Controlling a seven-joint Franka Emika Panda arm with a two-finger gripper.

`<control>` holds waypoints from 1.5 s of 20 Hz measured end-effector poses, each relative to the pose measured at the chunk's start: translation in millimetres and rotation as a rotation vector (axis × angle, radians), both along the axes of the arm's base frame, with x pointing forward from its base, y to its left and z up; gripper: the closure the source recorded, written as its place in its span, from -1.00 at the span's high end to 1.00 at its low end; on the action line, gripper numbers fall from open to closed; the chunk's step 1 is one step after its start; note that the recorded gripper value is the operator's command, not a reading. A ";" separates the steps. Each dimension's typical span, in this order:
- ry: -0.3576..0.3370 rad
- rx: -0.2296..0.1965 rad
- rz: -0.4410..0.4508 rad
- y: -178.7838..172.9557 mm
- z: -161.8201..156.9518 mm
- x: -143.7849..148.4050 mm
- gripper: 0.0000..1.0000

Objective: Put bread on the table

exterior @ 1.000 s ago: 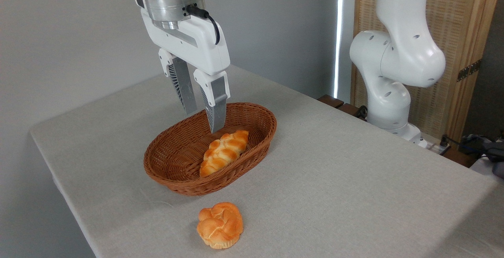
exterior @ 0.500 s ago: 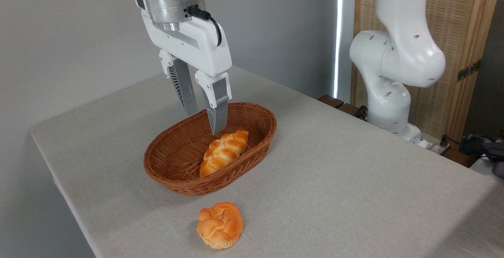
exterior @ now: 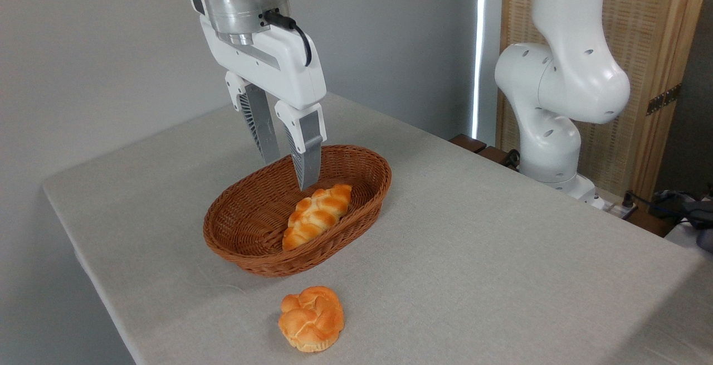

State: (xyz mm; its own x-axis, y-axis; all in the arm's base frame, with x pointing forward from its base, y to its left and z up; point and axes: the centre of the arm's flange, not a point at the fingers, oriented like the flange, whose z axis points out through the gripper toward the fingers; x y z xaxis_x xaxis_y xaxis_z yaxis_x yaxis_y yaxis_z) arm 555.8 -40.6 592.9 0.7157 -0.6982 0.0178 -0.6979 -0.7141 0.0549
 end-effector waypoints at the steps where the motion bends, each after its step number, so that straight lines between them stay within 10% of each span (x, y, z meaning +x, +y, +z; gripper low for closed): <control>1: 0.005 0.000 -0.002 -1.3 -1.9 -1.2 1.00; 19: -0.117 -0.002 -0.165 -79.2 -109.3 -106.2 1.00; 30: -0.121 -0.002 -0.199 -95.3 -158.6 -111.8 1.00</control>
